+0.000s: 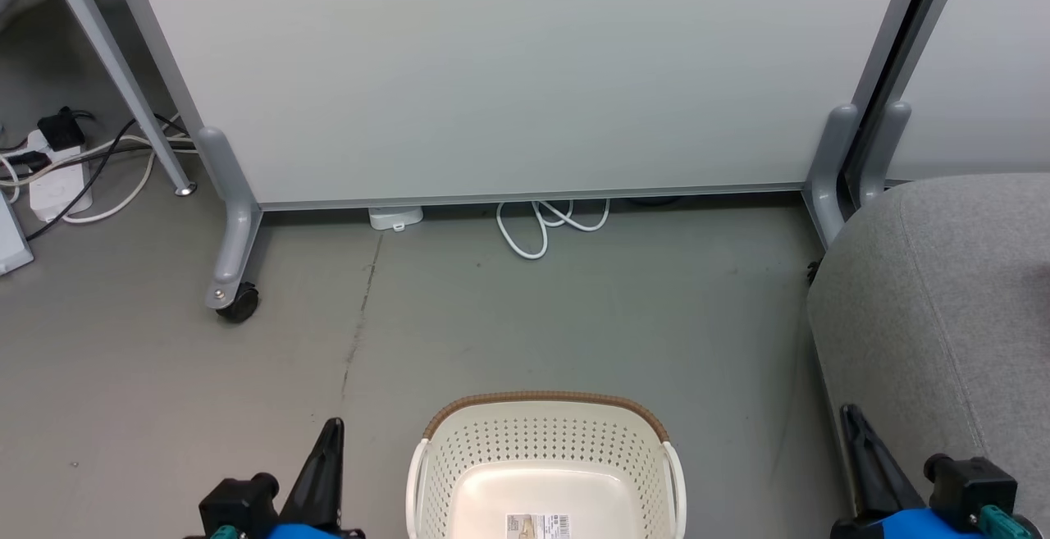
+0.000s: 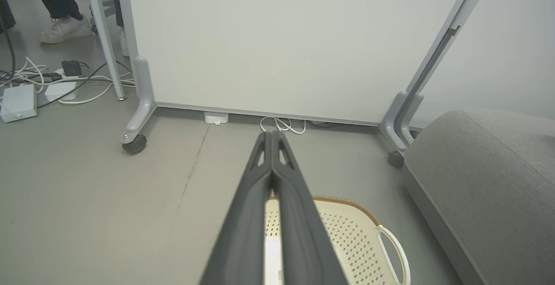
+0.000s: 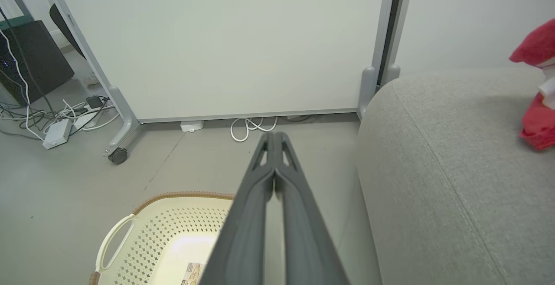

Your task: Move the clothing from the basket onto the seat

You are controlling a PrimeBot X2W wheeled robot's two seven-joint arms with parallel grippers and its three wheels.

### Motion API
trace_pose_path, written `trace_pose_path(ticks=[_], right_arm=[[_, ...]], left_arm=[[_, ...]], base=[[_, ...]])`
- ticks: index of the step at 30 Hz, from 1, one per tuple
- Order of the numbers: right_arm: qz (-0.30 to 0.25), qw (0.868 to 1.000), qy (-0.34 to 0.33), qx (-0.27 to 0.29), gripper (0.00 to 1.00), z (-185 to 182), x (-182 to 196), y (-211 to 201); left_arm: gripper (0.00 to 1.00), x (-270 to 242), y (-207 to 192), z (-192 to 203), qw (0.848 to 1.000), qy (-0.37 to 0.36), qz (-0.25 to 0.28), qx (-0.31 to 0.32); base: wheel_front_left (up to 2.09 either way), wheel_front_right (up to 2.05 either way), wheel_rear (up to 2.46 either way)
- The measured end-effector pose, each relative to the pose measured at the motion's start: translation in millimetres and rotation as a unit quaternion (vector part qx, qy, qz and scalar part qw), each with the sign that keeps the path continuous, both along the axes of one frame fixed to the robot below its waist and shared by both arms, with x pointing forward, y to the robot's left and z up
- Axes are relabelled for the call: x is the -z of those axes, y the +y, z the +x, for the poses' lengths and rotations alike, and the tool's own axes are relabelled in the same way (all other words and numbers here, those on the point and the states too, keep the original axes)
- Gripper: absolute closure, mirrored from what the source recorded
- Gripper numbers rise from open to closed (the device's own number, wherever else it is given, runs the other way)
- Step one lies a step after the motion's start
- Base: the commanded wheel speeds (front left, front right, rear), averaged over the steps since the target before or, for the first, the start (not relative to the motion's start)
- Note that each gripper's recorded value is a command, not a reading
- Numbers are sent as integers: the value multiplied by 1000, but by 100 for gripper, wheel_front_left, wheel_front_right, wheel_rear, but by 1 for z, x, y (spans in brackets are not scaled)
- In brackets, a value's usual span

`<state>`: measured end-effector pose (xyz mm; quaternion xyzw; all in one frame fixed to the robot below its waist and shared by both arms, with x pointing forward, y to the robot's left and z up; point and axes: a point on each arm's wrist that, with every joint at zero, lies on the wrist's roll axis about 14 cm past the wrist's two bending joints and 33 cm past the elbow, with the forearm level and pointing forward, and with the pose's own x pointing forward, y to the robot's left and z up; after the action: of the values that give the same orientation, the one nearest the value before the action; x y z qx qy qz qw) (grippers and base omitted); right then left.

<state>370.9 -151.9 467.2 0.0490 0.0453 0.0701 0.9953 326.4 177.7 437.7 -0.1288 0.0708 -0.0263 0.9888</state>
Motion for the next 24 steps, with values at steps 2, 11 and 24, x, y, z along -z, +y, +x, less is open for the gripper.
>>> trace_pose_path(ticks=[2, 11, 24], right_arm=[[1, 1000, 11, 1, 100, -2, 7, 0], [59, 997, 42, 22, 100, -7, 19, -5], [173, 982, 54, 55, 100, -4, 16, -13]], left_arm=[[100, 10, 0, -6, 1000, 16, -2, -2], [100, 22, 3, -13, 997, 46, -55, -26], [100, 14, 13, -3, 985, 46, -154, -66]], base=[[0, 0, 0], [0, 0, 0], [0, 0, 0]])
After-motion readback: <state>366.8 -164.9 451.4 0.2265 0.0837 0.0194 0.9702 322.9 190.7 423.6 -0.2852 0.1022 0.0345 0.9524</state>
